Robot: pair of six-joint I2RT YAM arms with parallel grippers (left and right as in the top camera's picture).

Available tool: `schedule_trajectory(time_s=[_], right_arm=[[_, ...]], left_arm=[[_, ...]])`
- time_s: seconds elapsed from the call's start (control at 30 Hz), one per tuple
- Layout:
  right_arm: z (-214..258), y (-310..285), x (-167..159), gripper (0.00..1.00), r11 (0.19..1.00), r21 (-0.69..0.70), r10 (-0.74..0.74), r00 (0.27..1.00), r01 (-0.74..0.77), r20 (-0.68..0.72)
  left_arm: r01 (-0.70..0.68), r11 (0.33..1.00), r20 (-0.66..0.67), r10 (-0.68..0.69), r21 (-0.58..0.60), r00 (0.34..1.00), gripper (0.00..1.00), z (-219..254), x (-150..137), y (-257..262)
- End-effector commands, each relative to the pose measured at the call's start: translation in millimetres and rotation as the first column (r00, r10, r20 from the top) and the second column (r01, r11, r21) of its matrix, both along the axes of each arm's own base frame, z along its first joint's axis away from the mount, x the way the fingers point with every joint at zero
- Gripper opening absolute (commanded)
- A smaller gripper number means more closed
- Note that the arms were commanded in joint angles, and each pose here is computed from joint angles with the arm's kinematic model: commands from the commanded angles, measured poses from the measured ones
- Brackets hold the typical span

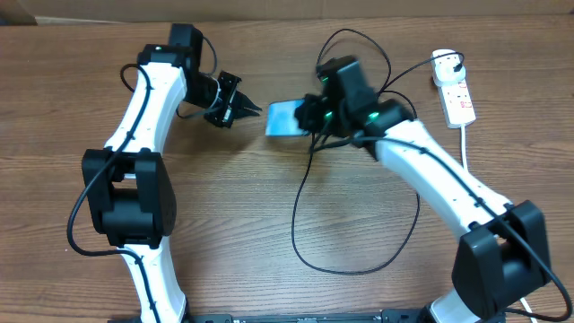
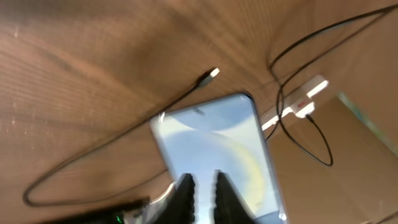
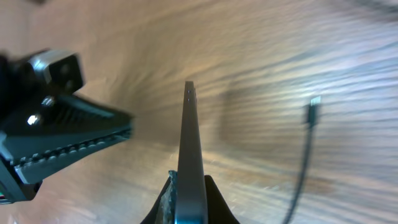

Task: Plug charger to phone and switch on socket

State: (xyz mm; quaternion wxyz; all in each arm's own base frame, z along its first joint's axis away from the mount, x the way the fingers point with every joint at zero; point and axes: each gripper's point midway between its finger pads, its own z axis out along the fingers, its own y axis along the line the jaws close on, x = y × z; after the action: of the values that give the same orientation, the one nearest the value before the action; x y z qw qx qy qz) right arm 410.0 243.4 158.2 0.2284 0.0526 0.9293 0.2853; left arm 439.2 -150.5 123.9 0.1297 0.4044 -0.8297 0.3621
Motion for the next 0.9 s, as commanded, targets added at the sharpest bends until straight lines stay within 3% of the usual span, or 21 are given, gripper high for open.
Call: schedule_trajectory(time_s=[0.0, 0.1, 0.3, 0.6, 0.87], right_arm=[[56.1, -12.9, 7.0, 0.04, 0.992, 0.128, 0.013, 0.996, -0.024, 0.083], [65.4, -21.7, 11.7, 0.04, 0.980, 0.194, 0.026, 0.996, -0.042, 0.084], [98.8, -38.3, 30.4, 0.04, 0.930, 0.362, 0.010, 0.991, -0.059, 0.134], [149.4, -47.3, 55.4, 0.04, 0.851, 0.524, -0.086, 0.972, -0.044, 0.221], [149.7, -32.8, 67.3, 0.04, 0.803, 0.594, -0.178, 0.973, 0.058, 0.145]], left_arm=[[0.181, 0.983, 0.282, -0.164, -0.036, 0.945, 0.28, 18.4, 16.6, 2.4], [0.305, 0.946, 0.493, -0.214, -0.111, 0.843, 0.59, 44.5, 28.9, -11.1], [0.475, 0.852, 0.709, -0.194, -0.221, 0.678, 0.83, 89.0, 30.6, -31.9], [0.555, 0.785, 0.749, -0.187, -0.275, 0.636, 0.87, 105.5, 18.7, -51.7], [0.581, 0.763, 0.746, -0.206, -0.282, 0.633, 0.85, 107.3, 12.3, -69.9]])
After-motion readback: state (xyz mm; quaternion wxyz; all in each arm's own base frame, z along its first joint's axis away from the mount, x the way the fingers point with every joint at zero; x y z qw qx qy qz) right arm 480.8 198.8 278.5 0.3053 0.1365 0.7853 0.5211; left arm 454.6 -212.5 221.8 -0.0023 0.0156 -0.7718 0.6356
